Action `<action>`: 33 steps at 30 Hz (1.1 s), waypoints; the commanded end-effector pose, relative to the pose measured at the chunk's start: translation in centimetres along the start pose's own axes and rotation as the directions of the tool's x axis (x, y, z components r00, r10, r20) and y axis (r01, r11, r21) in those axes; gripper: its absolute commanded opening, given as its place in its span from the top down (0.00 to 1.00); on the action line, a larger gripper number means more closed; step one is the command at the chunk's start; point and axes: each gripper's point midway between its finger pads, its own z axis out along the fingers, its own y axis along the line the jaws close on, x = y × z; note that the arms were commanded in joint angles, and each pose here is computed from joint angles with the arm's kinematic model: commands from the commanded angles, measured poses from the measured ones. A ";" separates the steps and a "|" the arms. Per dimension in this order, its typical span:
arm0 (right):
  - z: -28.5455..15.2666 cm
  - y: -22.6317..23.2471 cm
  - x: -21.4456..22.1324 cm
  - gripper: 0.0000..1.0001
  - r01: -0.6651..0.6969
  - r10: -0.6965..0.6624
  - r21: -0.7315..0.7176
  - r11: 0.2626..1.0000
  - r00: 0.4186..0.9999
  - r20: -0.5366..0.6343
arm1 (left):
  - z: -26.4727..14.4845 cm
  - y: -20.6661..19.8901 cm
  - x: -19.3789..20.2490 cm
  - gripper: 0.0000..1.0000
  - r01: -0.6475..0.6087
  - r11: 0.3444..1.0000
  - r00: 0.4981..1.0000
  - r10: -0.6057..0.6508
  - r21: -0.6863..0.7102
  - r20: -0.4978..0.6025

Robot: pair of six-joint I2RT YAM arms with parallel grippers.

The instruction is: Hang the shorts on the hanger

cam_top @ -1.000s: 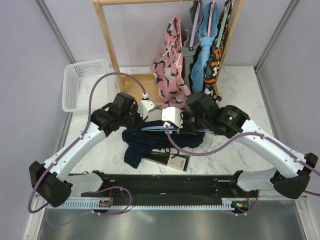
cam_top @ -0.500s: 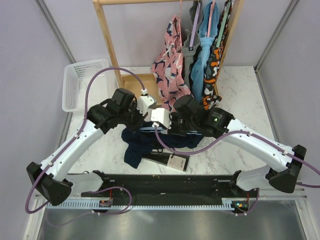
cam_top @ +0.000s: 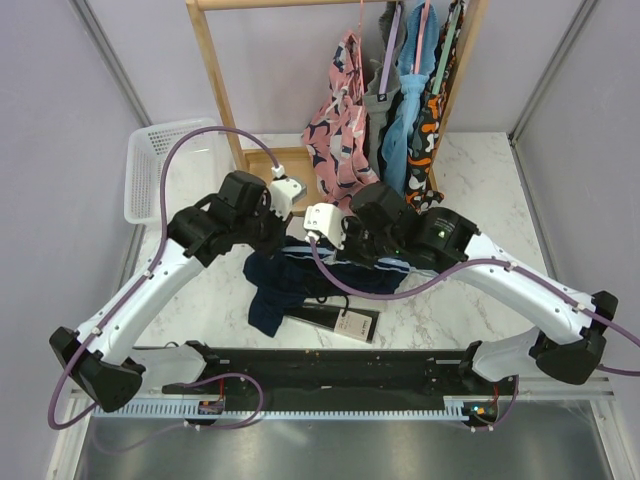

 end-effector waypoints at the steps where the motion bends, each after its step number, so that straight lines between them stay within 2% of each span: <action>1: 0.5 0.0 -5.4 1.00 -0.028 0.030 -0.018 0.999 0.983 0.182 | -0.6 -2.1 -2.3 0.98 0.065 0.993 0.991 -0.076 0.097 0.109; 5: 2.8 0.2 -5.3 1.00 -0.029 0.034 -0.031 0.999 0.983 0.179 | -0.2 -3.0 -2.0 0.98 0.131 0.981 0.983 -0.147 0.142 0.109; 9: 3.2 -0.4 -5.6 1.00 -0.026 0.023 0.010 1.000 0.976 0.218 | 0.3 -3.5 -1.0 0.97 0.112 0.979 0.989 -0.127 0.171 0.075; 11: 3.2 -0.8 -5.6 1.00 -0.024 0.015 0.034 0.999 0.974 0.228 | -0.2 -3.9 -0.6 0.75 0.020 0.979 0.995 -0.040 0.204 0.096; 12: 2.8 -0.9 -5.7 1.00 -0.019 0.009 0.040 0.999 0.971 0.238 | -1.2 -4.1 -0.5 0.45 -0.038 0.977 0.990 0.008 0.212 0.139; 13: 2.6 -1.0 -6.0 1.00 -0.016 0.003 0.050 0.999 0.967 0.255 | -2.0 -3.7 -0.7 0.31 -0.075 0.981 0.984 0.043 0.181 0.173; 15: 2.4 -0.8 -5.6 1.00 -0.003 -0.011 0.052 0.999 0.964 0.266 | -3.7 -2.2 -1.2 0.10 -0.181 0.973 0.956 0.141 0.140 0.258; 16: 2.3 -0.8 -5.6 1.00 0.002 -0.017 0.055 0.998 0.961 0.276 | -5.5 -2.0 -1.6 0.08 -0.239 0.964 0.927 0.191 0.115 0.321; 17: 2.5 -0.6 -5.2 1.00 0.008 -0.023 0.055 0.998 0.962 0.272 | -6.2 -2.0 -1.8 0.07 -0.353 0.930 0.882 0.294 0.102 0.367; 18: 2.6 -0.5 -5.1 1.00 0.014 -0.029 0.054 0.998 0.962 0.273 | -6.8 -1.1 -1.5 0.06 -0.390 0.918 0.865 0.339 0.070 0.371; 19: 2.7 -0.5 -5.1 1.00 0.020 -0.033 0.053 0.998 0.961 0.274 | -7.2 -0.5 -1.4 0.06 -0.507 0.862 0.803 0.463 0.021 0.376; 21: 2.8 -0.4 -5.2 1.00 0.032 -0.045 0.050 0.998 0.959 0.281 | -7.0 1.3 -1.0 0.07 -0.560 0.827 0.769 0.541 -0.048 0.339; 22: 3.0 -0.3 -5.2 1.00 0.041 -0.052 0.046 0.998 0.958 0.282 | -6.6 2.0 -0.6 0.08 -0.626 0.777 0.727 0.613 -0.067 0.309; 24: 2.9 -0.3 -5.5 1.00 0.060 -0.071 0.045 0.997 0.954 0.292 | -5.8 2.6 0.6 0.11 -0.672 0.740 0.698 0.651 -0.043 0.298; 25: 2.9 -0.3 -5.5 1.00 0.068 -0.078 0.046 0.997 0.953 0.293 | -5.5 2.4 1.3 0.12 -0.741 0.671 0.635 0.713 -0.027 0.296; 27: 2.9 -0.3 -5.5 1.00 0.082 -0.092 0.047 0.996 0.952 0.292 | -4.6 1.5 1.9 0.13 -0.786 0.618 0.583 0.738 0.006 0.339; 28: 2.9 -0.3 -5.6 1.00 0.087 -0.097 0.046 0.995 0.950 0.296 | -4.4 1.3 1.6 0.14 -0.824 0.566 0.526 0.771 -0.010 0.359; 31: 2.6 0.0 -6.0 1.00 0.108 -0.114 0.034 0.994 0.943 0.313 | -3.1 0.4 2.0 0.15 -0.841 0.540 0.505 0.758 0.039 0.412; 33: 2.4 0.3 -6.2 1.00 0.125 -0.125 0.021 0.992 0.937 0.325 | -2.0 0.3 2.1 0.16 -0.837 0.542 0.521 0.745 0.076 0.417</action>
